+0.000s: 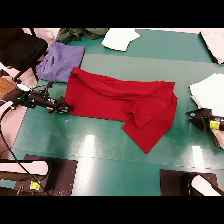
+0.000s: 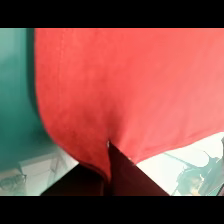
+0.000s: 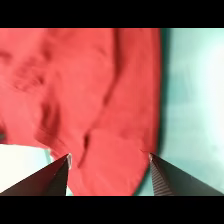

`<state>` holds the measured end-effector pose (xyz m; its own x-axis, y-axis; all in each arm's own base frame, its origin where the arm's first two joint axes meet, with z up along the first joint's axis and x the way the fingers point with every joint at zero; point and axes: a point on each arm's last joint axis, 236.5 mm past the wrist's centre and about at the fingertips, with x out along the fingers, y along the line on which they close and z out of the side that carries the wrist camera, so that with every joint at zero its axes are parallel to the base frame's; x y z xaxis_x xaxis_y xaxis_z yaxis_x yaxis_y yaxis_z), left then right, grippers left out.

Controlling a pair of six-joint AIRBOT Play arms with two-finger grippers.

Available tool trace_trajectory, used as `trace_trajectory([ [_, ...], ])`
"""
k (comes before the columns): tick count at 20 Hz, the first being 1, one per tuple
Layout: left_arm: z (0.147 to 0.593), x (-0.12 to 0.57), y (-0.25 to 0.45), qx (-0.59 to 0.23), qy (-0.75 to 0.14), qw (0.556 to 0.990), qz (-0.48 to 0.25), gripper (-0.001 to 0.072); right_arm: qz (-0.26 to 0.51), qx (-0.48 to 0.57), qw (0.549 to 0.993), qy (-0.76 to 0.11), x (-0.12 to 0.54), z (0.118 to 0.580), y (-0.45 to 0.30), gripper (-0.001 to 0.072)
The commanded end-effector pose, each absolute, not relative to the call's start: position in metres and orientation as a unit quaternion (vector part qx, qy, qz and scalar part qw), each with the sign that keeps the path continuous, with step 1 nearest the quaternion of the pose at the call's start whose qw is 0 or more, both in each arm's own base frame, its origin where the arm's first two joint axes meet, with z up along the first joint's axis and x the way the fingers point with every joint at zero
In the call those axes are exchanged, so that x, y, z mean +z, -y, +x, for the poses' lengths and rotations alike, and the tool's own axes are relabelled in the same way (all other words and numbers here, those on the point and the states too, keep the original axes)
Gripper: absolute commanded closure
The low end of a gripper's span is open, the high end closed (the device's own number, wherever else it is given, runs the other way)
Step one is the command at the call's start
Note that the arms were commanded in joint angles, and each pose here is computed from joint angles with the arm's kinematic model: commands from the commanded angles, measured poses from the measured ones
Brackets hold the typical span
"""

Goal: Fold the shirts.

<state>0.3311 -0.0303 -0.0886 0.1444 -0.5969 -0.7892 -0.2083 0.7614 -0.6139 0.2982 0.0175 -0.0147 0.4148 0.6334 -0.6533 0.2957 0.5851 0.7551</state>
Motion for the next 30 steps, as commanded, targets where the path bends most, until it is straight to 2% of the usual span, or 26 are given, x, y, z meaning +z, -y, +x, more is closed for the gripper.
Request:
trace_trajectory([
  [1,0.328,-0.082,0.036,-0.152,-0.640,0.680,-0.323,0.0676,0.441,0.101,0.688,-0.568,-0.052,0.293,-0.029,0.0138],
  [5,0.329,-0.080,0.036,-0.152,-0.638,0.683,-0.321,0.0676,0.437,0.133,0.655,-0.602,-0.083,0.293,-0.058,0.0139],
  [11,0.335,-0.073,0.034,-0.156,-0.632,0.690,-0.317,0.0676,0.412,0.106,0.677,-0.601,-0.102,0.306,-0.062,0.0150],
  [12,0.335,-0.073,0.034,-0.156,-0.631,0.691,-0.317,0.0676,0.407,0.107,0.679,-0.602,-0.103,0.307,-0.066,0.0211],
  [14,0.337,-0.071,0.034,-0.156,-0.629,0.692,-0.317,0.0675,0.394,0.116,0.680,-0.607,-0.104,0.306,-0.076,0.0442],
  [15,0.338,-0.070,0.034,-0.157,-0.627,0.693,-0.318,0.0676,0.390,0.118,0.682,-0.608,-0.105,0.306,-0.079,0.0521],
  [17,0.338,-0.070,0.034,-0.157,-0.627,0.693,-0.319,0.0676,0.385,0.114,0.688,-0.604,-0.106,0.309,-0.078,0.0653],
  [18,0.338,-0.070,0.034,-0.157,-0.627,0.693,-0.319,0.0676,0.387,0.113,0.689,-0.602,-0.106,0.311,-0.078,0.0694],
  [21,0.339,-0.064,0.041,-0.169,-0.623,0.689,-0.331,0.0676,0.403,0.129,0.697,-0.579,-0.087,0.317,-0.078,0.0694],
  [23,0.346,-0.034,0.056,-0.215,-0.601,0.686,-0.350,0.0677,0.400,0.137,0.731,-0.535,-0.051,0.326,-0.070,0.0695],
  [25,0.362,0.021,0.069,-0.261,-0.544,0.712,-0.358,0.0677,0.386,0.146,0.779,-0.472,0.004,0.329,-0.056,0.0695],
  [30,0.371,0.180,0.079,-0.318,-0.388,0.821,-0.274,0.0678,0.315,0.149,0.886,-0.306,0.148,0.309,-0.041,0.0696],
])
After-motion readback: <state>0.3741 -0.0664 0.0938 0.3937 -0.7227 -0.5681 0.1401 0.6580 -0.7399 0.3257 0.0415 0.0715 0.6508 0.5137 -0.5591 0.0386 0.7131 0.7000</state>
